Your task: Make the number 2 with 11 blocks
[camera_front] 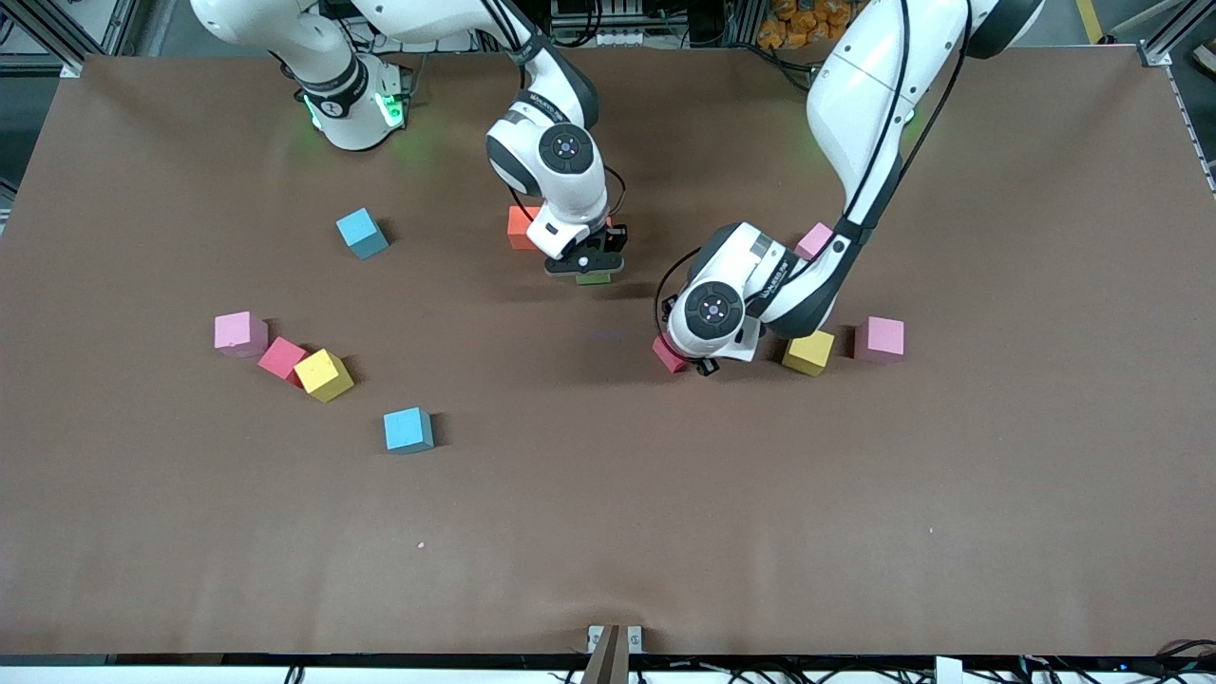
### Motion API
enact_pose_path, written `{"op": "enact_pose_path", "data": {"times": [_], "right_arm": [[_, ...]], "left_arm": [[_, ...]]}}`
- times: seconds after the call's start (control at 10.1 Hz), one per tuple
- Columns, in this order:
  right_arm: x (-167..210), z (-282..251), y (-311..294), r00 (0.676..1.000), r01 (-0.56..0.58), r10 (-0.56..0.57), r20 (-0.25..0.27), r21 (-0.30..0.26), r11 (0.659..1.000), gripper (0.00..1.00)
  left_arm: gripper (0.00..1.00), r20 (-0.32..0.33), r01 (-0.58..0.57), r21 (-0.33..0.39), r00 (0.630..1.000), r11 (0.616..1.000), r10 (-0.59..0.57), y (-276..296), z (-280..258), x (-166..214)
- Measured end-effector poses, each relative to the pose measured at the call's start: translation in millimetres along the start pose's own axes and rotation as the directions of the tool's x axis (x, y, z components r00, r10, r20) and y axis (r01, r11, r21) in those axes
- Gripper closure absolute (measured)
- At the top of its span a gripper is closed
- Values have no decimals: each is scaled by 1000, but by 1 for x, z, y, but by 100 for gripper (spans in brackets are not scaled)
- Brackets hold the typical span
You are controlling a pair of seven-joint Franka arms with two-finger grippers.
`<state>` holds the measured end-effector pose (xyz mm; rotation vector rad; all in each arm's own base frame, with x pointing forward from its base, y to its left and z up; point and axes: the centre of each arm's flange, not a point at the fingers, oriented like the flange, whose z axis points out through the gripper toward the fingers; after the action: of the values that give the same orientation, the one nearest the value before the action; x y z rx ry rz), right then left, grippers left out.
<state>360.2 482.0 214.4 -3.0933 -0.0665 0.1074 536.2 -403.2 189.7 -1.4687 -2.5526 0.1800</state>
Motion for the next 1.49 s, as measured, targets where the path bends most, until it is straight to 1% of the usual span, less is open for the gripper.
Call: {"op": "enact_pose_path", "data": {"times": [0.4,0.5,0.69,0.79,0.99,1.09,1.19,1.29,1.39,1.49], "right_arm": [[-2,8,-1,1000,4,-4,-6,5,1000,48],[-2,8,-1,1000,4,-4,-6,5,1000,48],[-2,8,-1,1000,5,-4,-6,5,1000,48],[-2,8,-1,1000,5,-5,-6,5,1000,48],[-3,8,-1,1000,5,-5,-6,4,1000,48],[-3,8,-1,1000,5,-5,-5,4,1000,48],[-3,8,-1,1000,5,-5,-4,3,1000,48],[-3,7,-1,1000,6,-6,0,-1,1000,48],[-4,7,0,1000,6,-6,3,-4,1000,48],[-4,7,0,1000,6,-6,5,-7,1000,48]], "left_arm": [[38,2,-4,-4,1000,1000,4,1,-1,-1],[38,-3,-22,-22,1000,1000,22,2,-3,-1],[38,-26,-86,-80,996,993,84,4,-6,-2],[38,-32,-132,-93,991,987,130,4,-7,-3],[38,-20,-245,-115,969,963,245,4,-11,-7],[38,-14,-314,-143,949,939,315,4,-14,-10],[38,-22,-393,-161,919,905,395,4,-16,-12],[38,-34,-476,-164,878,864,477,2,-16,-13],[38,-47,-562,-167,826,810,562,1,-18,-15],[38,-64,-649,-167,758,742,649,0,-22,-16]]}}
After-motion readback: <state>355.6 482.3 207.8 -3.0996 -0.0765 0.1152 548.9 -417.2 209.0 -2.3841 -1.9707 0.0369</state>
